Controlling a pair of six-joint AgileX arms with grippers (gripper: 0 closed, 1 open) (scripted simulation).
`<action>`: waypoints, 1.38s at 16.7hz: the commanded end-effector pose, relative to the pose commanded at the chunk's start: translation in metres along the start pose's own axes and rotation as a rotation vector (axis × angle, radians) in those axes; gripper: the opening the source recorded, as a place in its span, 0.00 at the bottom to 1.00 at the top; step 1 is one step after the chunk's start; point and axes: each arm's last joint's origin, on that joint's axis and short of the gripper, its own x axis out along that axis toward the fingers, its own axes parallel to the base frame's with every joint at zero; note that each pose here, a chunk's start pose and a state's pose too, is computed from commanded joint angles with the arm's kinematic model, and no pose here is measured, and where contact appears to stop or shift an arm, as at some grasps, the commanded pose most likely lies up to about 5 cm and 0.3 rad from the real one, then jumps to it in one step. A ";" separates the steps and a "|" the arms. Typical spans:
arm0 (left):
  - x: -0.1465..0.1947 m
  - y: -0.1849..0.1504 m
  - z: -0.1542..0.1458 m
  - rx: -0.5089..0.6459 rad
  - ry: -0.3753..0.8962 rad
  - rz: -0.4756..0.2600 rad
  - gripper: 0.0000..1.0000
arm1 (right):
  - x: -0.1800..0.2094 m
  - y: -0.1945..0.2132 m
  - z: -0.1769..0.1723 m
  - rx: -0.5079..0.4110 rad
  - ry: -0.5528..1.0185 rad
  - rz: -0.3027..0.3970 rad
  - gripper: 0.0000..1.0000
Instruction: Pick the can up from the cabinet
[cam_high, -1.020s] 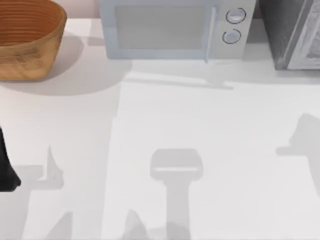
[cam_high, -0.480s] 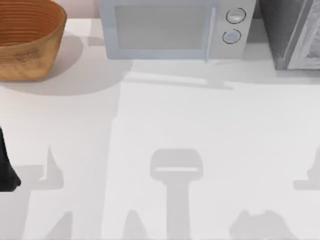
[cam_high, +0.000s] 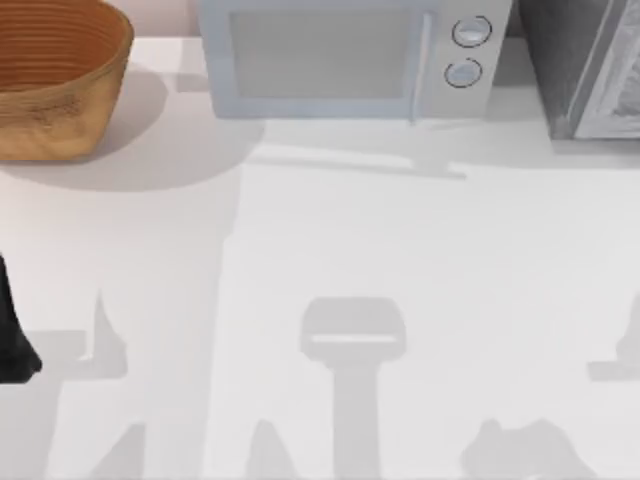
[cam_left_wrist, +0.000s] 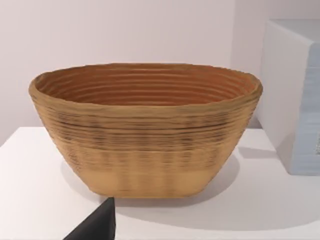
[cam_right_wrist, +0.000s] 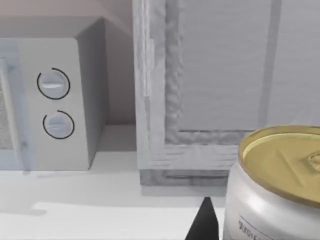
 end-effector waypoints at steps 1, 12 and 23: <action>0.000 0.000 0.000 0.000 0.000 0.000 1.00 | 0.000 -0.001 0.004 0.000 -0.014 0.006 0.00; 0.000 0.000 0.000 0.000 0.000 0.000 1.00 | 0.031 -0.024 0.075 -0.055 -0.126 0.200 0.00; 0.000 0.000 0.000 0.000 0.000 0.000 1.00 | 0.089 -0.084 0.100 -0.120 -0.120 0.407 0.00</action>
